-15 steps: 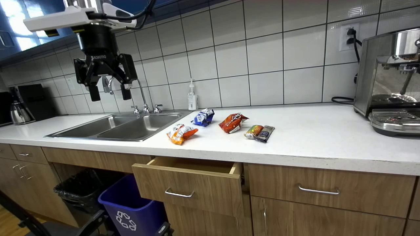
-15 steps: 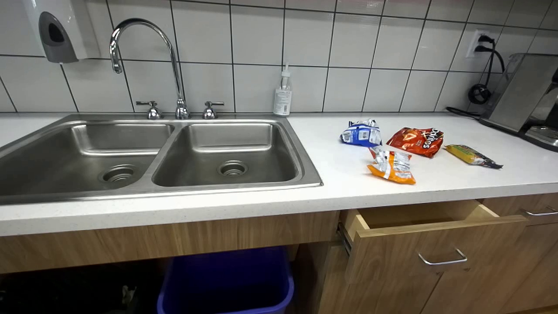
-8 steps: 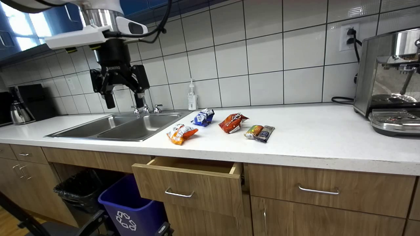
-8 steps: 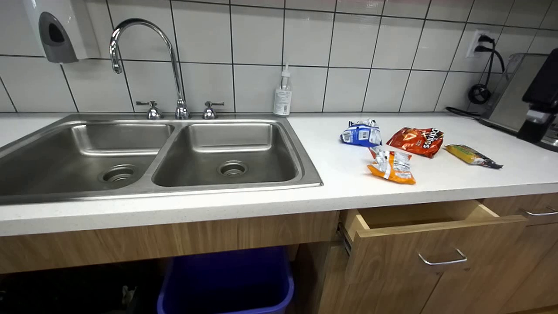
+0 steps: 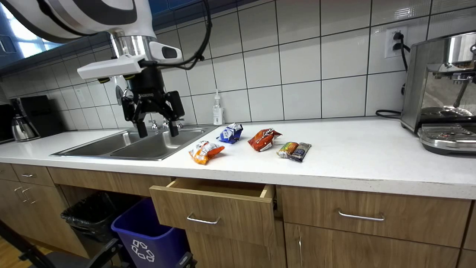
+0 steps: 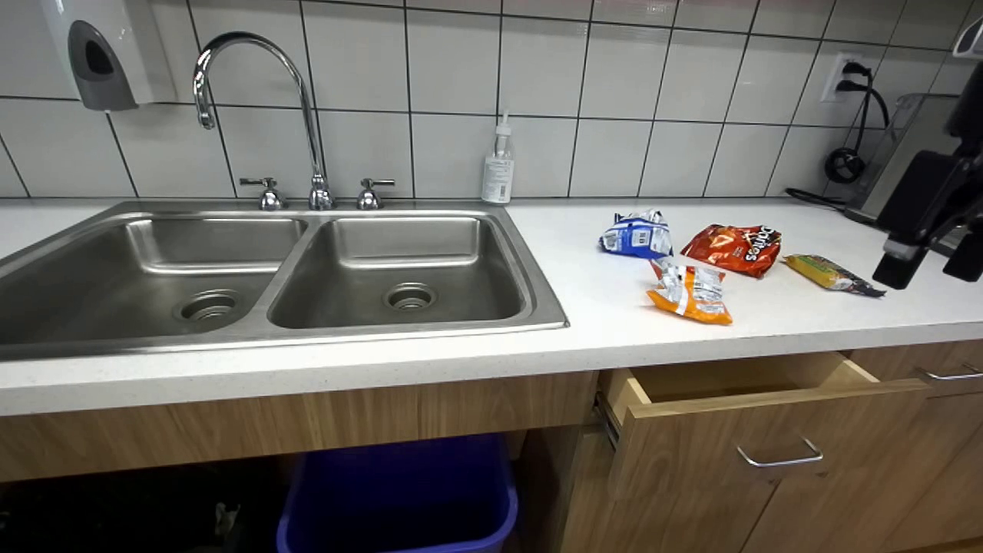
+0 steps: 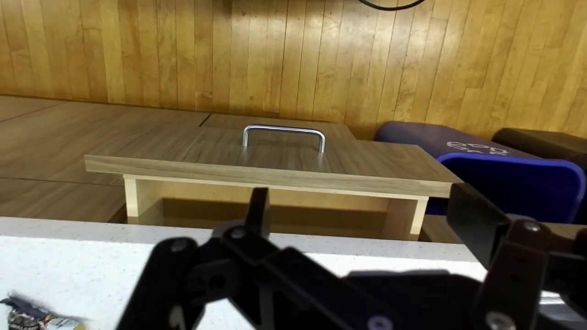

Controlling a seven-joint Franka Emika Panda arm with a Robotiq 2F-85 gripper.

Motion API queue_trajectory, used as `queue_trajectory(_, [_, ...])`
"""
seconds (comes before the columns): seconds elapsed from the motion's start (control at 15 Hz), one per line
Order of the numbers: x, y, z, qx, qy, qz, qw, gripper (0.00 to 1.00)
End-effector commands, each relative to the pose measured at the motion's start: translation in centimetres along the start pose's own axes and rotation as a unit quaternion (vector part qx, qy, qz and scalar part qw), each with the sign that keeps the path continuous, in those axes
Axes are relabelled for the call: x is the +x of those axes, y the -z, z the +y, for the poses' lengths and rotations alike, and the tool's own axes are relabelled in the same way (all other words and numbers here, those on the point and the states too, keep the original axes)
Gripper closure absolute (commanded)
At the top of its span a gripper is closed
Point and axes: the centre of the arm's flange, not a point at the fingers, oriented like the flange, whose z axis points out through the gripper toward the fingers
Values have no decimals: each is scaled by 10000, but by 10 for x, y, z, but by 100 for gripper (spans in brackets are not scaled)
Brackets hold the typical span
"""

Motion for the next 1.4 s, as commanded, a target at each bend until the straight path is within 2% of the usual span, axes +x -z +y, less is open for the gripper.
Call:
queue_trajectory(0.0, [13,-21,9,-200,-24,46,9998,0])
queue_trajectory(0.73, [41,-75,18,-444,-111,54,9989,0])
queue_trajectory(1.33, [64,-108,20,-472,-273,-132,9984,0])
